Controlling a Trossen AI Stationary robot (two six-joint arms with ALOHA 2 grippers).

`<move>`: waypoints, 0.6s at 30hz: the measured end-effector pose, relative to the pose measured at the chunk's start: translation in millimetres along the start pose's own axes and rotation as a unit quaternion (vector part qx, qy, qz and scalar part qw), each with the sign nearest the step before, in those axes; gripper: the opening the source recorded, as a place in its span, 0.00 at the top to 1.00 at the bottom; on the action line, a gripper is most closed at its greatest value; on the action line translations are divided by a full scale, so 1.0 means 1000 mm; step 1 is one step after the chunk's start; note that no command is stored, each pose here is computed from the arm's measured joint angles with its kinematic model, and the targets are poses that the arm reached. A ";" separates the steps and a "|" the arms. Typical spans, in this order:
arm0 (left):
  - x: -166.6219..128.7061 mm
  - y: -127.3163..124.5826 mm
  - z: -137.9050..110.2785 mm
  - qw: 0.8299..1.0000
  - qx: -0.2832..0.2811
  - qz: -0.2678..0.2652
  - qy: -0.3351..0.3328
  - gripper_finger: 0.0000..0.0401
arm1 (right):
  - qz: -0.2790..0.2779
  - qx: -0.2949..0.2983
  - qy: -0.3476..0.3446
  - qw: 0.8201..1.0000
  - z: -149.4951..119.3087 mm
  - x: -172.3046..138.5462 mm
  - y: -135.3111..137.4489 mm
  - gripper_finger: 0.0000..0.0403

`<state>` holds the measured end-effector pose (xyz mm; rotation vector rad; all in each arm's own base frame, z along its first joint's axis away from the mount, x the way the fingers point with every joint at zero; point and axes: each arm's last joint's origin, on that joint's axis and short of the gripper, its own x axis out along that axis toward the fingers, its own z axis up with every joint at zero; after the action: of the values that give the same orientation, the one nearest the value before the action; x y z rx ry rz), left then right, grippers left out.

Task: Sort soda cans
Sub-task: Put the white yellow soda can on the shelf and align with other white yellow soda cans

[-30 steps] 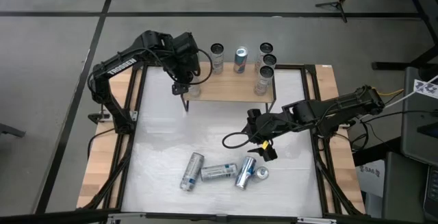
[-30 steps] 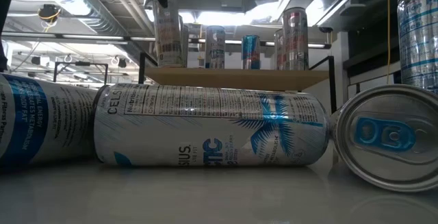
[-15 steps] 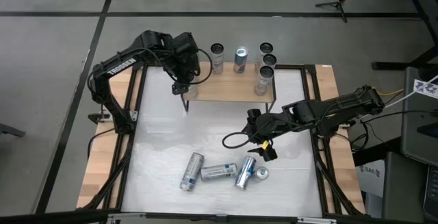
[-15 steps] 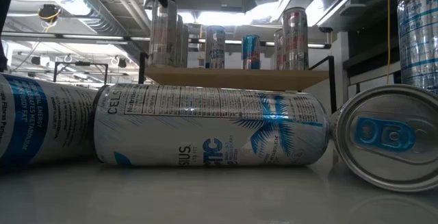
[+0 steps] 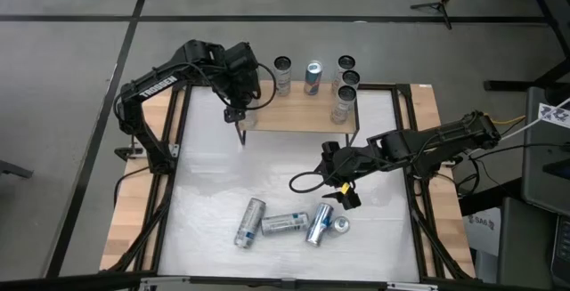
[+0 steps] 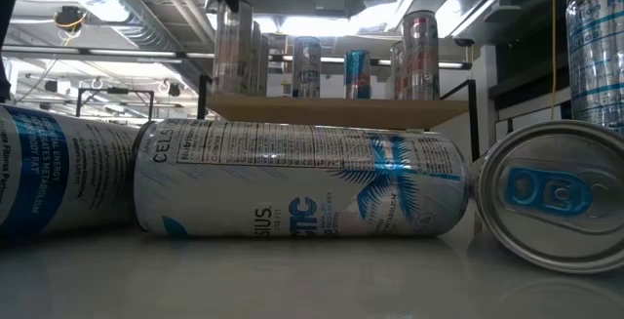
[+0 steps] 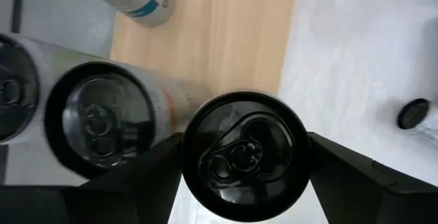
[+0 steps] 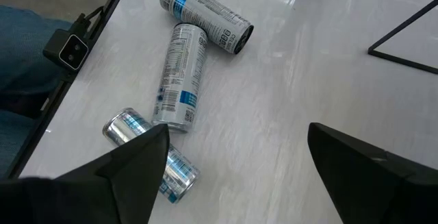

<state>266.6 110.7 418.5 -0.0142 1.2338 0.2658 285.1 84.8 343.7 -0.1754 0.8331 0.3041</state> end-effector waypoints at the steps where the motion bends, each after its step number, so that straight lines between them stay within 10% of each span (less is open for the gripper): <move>1: 0.000 0.000 0.000 1.000 0.000 0.007 0.001 0.30 | 0.000 0.000 0.000 1.000 0.000 0.000 0.000 0.15; 18: -0.001 -0.009 0.002 1.000 0.009 0.018 0.004 0.30 | 0.000 0.000 0.000 1.000 0.000 0.000 0.000 0.15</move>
<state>269.7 102.0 418.5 0.0218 1.2443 0.2862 285.2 84.7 343.7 -0.1749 0.8332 0.3036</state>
